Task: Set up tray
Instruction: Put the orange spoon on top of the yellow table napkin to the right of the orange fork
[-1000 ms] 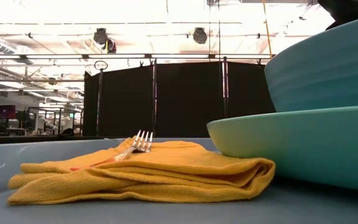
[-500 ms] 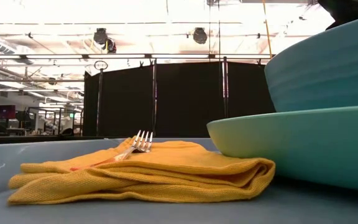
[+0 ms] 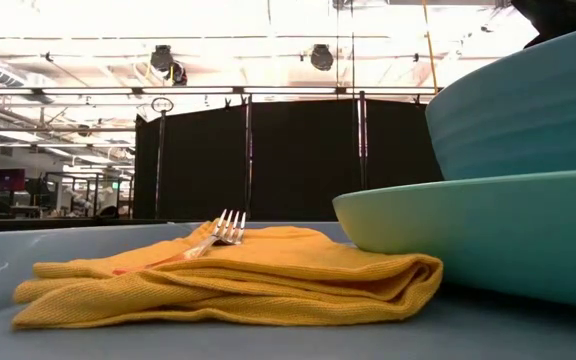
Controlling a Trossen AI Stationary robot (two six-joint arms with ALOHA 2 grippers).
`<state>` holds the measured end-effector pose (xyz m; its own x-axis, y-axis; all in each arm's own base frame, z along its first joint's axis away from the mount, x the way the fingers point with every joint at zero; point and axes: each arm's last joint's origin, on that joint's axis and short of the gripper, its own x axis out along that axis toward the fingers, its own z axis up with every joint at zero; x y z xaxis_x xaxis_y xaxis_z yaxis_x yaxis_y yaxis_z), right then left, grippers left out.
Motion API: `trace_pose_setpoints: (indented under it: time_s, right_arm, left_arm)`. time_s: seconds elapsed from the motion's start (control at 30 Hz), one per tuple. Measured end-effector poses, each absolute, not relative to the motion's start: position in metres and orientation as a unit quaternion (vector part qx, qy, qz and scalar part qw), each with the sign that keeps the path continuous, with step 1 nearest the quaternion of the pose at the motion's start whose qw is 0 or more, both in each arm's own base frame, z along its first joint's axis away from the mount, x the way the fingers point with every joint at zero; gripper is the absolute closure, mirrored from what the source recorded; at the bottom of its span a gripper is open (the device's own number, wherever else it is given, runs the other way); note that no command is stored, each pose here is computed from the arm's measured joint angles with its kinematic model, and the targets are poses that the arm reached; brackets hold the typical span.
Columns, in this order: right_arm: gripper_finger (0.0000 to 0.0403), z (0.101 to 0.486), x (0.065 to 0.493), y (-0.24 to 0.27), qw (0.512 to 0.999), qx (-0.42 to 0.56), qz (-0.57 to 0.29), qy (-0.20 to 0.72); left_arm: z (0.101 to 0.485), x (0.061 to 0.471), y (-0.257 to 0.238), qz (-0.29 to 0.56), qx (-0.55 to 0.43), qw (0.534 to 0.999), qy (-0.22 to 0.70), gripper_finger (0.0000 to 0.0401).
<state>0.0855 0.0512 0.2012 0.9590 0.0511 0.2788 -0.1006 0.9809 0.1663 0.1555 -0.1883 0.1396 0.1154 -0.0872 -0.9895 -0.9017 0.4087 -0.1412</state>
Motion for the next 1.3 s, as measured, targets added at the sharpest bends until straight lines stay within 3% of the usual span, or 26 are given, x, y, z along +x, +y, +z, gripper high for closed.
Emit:
trace_pose_setpoints:
  time_s: [0.2,0.7,1.3]
  right_arm:
    - [0.0360,0.201,0.085,0.051,0.986,0.090,0.038,-0.138]
    - [0.0360,0.201,0.085,0.051,0.986,0.090,0.038,-0.138]
    - [0.0360,0.201,0.085,0.051,0.986,0.090,0.038,-0.138]
  left_arm:
    - [0.139,0.157,-0.187,0.336,-0.431,0.609,0.575,0.0392]
    - [0.139,0.162,-0.186,0.339,-0.447,0.630,0.537,0.0390]
    - [0.140,0.184,-0.173,0.356,-0.499,0.625,0.484,0.0393]
